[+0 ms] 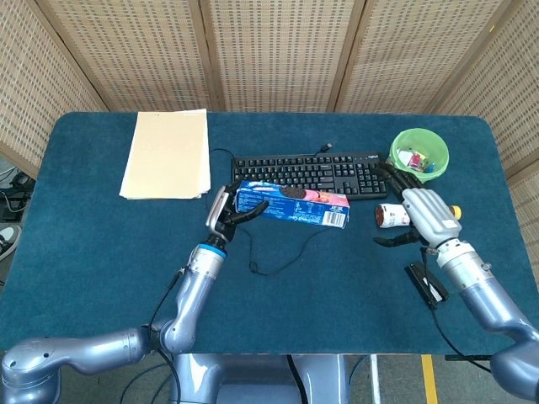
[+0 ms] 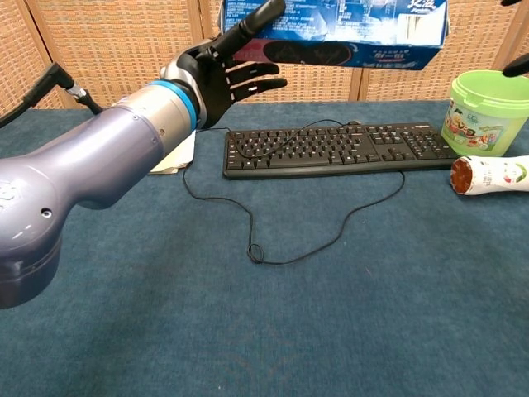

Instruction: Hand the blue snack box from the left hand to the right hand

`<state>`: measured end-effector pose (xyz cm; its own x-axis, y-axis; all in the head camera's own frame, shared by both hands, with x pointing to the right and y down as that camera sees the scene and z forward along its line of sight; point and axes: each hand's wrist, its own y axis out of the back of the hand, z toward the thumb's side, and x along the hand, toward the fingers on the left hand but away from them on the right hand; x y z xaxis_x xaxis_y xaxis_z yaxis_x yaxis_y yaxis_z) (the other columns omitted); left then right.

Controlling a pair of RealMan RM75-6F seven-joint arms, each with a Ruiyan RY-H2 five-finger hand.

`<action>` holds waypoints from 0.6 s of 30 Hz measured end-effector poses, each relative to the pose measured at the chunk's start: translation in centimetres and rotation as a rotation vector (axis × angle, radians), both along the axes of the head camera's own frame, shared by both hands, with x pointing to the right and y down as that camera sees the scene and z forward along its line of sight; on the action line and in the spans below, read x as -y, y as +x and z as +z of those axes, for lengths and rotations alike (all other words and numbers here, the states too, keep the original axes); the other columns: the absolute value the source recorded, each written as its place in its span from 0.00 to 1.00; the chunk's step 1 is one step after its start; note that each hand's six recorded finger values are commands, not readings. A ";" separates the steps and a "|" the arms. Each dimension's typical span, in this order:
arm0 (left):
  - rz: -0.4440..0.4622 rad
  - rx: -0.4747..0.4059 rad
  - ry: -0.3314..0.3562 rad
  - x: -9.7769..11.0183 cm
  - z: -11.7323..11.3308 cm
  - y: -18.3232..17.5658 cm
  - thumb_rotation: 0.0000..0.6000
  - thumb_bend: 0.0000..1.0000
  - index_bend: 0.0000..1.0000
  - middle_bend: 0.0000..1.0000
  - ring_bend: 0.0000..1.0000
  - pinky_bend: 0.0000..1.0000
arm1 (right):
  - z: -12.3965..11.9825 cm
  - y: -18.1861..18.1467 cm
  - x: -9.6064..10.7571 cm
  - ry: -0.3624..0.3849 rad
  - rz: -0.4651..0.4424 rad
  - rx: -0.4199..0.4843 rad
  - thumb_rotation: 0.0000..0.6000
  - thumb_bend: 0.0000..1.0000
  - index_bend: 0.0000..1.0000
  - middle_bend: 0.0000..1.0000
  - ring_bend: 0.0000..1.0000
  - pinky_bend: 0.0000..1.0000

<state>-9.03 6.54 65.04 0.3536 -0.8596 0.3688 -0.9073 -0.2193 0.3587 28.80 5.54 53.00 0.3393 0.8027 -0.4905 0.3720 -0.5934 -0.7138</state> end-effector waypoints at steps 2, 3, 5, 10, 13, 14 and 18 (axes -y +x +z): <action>-0.004 -0.001 -0.001 0.0 -0.1 0.4 1.00 0.19 0.68 0.59 0.57 0.40 | -0.2 -1.1 0.0 0.008 -0.019 0.000 1.00 0.00 0.00 0.00 0.00 0.00; -0.006 -0.002 -0.002 0.1 -0.2 0.6 1.00 0.19 0.68 0.59 0.57 0.40 | -0.2 -1.5 0.0 0.011 -0.028 -0.001 1.00 0.00 0.00 0.00 0.00 0.00; -0.009 -0.005 -0.004 0.1 -0.3 0.9 1.00 0.19 0.68 0.59 0.57 0.40 | -0.3 -2.5 0.1 0.022 -0.053 -0.011 1.00 0.00 0.00 0.00 0.00 0.00; -0.006 -0.021 -0.004 -0.2 -0.9 1.9 1.00 0.19 0.69 0.59 0.57 0.40 | -0.1 -4.7 0.4 0.034 -0.084 -0.042 1.00 0.00 0.00 0.00 0.00 0.00; -0.002 -0.022 -0.011 -0.4 -0.9 2.2 1.00 0.20 0.69 0.59 0.57 0.40 | 0.2 -5.8 0.7 0.041 -0.088 -0.068 1.00 0.00 0.00 0.00 0.00 0.00; -0.002 -0.023 -0.016 -0.6 -0.8 2.2 1.00 0.20 0.69 0.59 0.57 0.40 | 0.4 -6.3 0.9 0.046 -0.090 -0.079 1.00 0.00 0.00 0.00 0.00 0.00; -0.004 -0.025 -0.030 -1.1 -0.5 2.5 1.00 0.21 0.70 0.59 0.57 0.40 | 0.8 -7.4 1.4 0.043 -0.064 -0.083 1.00 0.00 0.01 0.00 0.00 0.00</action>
<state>-6.53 7.69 64.54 0.3601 -0.8495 0.3857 -0.8986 -0.2048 0.3880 21.38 4.10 53.84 0.3504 0.8013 -0.4850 0.2726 -0.5827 -0.7656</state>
